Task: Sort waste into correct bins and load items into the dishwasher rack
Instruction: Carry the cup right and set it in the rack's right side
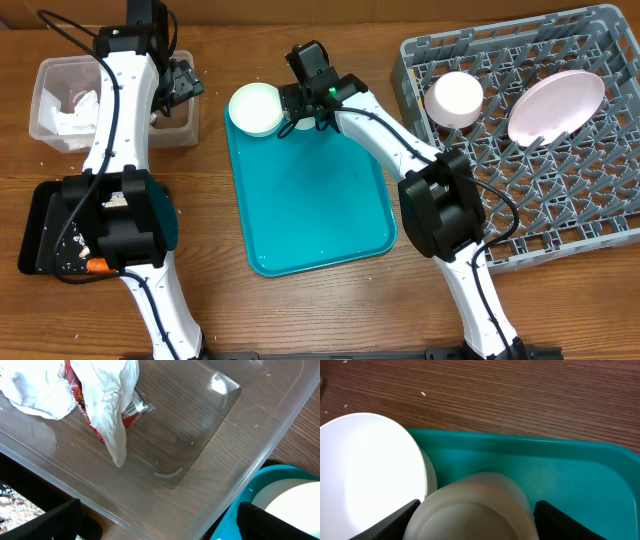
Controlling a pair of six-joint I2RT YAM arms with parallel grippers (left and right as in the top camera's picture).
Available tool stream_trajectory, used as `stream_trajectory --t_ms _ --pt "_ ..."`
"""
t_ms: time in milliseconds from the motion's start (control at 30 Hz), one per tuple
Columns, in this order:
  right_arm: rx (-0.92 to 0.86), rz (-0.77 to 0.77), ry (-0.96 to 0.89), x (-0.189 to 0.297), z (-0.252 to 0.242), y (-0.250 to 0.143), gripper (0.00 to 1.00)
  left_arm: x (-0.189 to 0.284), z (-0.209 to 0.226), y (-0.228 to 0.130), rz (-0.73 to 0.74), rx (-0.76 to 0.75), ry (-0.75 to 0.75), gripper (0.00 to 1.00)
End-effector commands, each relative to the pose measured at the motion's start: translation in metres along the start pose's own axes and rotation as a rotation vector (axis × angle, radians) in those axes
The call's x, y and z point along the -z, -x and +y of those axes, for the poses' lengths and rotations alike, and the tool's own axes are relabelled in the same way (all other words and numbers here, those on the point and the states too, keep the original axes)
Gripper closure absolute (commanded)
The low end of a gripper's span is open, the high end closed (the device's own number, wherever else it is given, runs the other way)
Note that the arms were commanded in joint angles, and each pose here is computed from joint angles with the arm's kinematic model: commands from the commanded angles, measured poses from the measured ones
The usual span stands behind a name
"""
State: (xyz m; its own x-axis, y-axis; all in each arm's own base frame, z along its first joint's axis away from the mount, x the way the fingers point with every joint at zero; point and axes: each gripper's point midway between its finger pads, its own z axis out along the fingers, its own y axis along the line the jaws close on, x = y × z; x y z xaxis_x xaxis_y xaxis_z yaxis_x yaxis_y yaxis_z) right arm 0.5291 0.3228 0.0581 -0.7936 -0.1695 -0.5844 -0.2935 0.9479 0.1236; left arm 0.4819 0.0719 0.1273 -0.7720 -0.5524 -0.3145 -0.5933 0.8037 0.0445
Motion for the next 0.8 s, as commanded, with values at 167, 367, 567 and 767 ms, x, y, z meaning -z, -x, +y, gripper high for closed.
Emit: stream_trajectory --t_ms 167,367,567,767 --pt "-0.008 -0.003 -0.025 0.020 -0.007 0.011 0.34 0.008 -0.002 0.007 -0.022 0.032 -0.017 0.00" --pt "-0.037 -0.032 -0.038 0.081 -0.022 0.045 0.39 0.008 -0.002 0.007 -0.022 0.032 -0.017 0.00" --pt "-0.116 -0.055 -0.081 0.160 -0.064 0.069 0.39 0.008 -0.002 0.007 -0.022 0.032 -0.017 0.00" --pt "-0.226 -0.096 -0.154 0.255 -0.129 0.073 0.41 0.008 -0.002 0.007 -0.022 0.032 -0.017 0.00"
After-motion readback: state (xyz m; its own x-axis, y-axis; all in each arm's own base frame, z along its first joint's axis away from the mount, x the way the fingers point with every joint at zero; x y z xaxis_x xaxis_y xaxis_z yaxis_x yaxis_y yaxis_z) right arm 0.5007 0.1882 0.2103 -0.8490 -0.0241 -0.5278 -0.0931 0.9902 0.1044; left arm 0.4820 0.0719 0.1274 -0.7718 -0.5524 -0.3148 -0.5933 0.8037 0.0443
